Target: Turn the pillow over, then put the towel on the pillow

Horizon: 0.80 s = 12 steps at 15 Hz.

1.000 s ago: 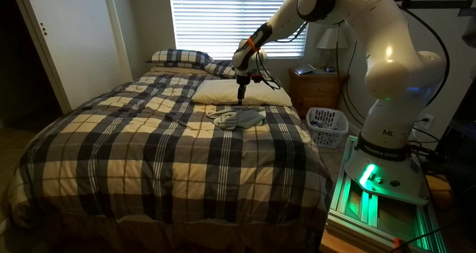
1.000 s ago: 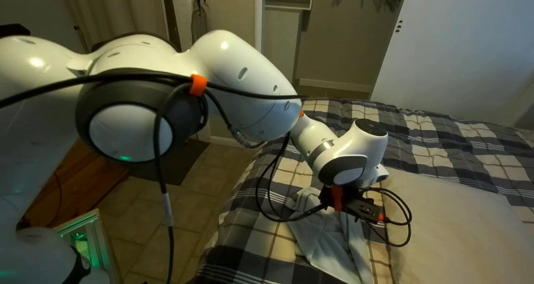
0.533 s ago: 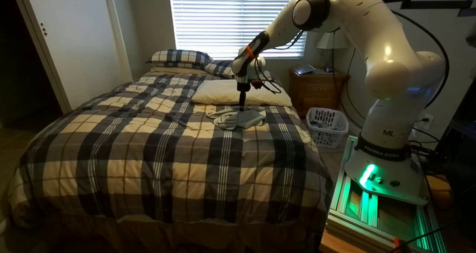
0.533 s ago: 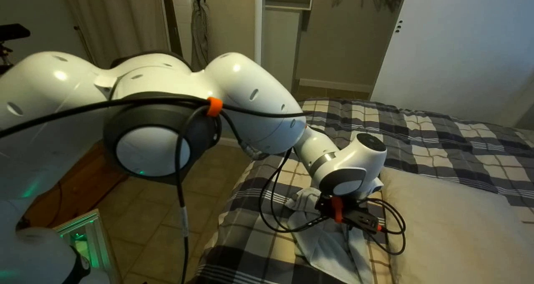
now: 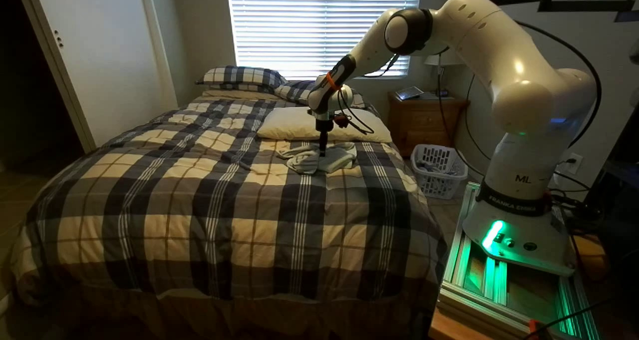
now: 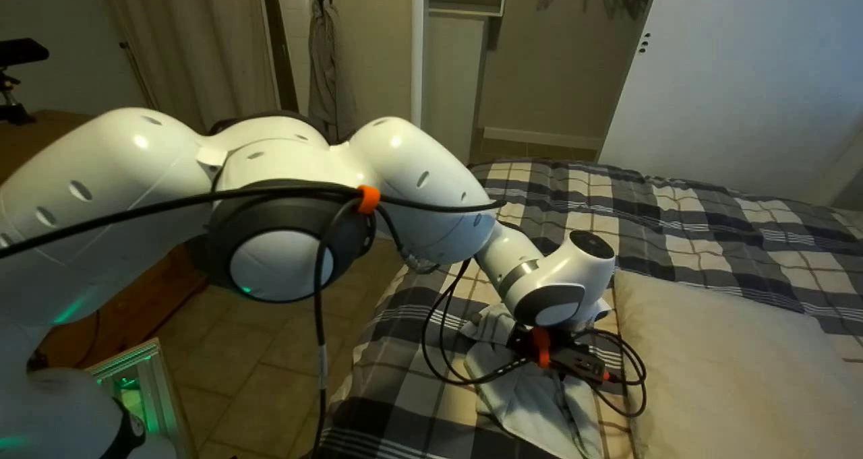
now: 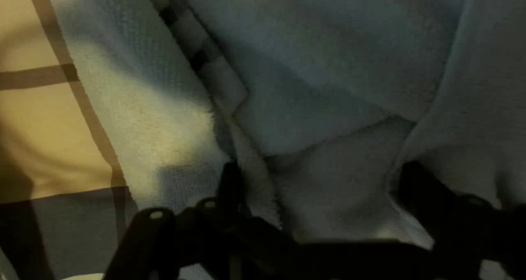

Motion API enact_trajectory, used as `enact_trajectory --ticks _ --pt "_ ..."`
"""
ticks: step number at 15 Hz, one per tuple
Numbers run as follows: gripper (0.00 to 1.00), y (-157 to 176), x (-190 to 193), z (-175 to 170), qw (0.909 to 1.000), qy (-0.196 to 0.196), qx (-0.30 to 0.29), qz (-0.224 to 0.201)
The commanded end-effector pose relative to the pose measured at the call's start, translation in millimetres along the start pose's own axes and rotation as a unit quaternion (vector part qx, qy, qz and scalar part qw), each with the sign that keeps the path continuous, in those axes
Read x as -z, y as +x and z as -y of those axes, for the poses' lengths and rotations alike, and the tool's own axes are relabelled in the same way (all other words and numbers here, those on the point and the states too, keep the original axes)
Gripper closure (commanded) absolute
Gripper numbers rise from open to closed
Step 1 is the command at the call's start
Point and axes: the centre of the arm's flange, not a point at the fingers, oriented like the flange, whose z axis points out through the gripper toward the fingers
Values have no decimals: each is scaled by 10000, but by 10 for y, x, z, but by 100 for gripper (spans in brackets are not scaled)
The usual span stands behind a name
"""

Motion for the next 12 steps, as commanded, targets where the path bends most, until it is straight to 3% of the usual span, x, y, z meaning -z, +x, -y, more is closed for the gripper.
enact_trajectory --ticks 1,9,12 --pt "28 95 -146 -102 9999 130 39 19" --pt "83 122 -58 -134 9984 553 71 -21" --pt "96 97 0 -149 9973 725 79 -56"
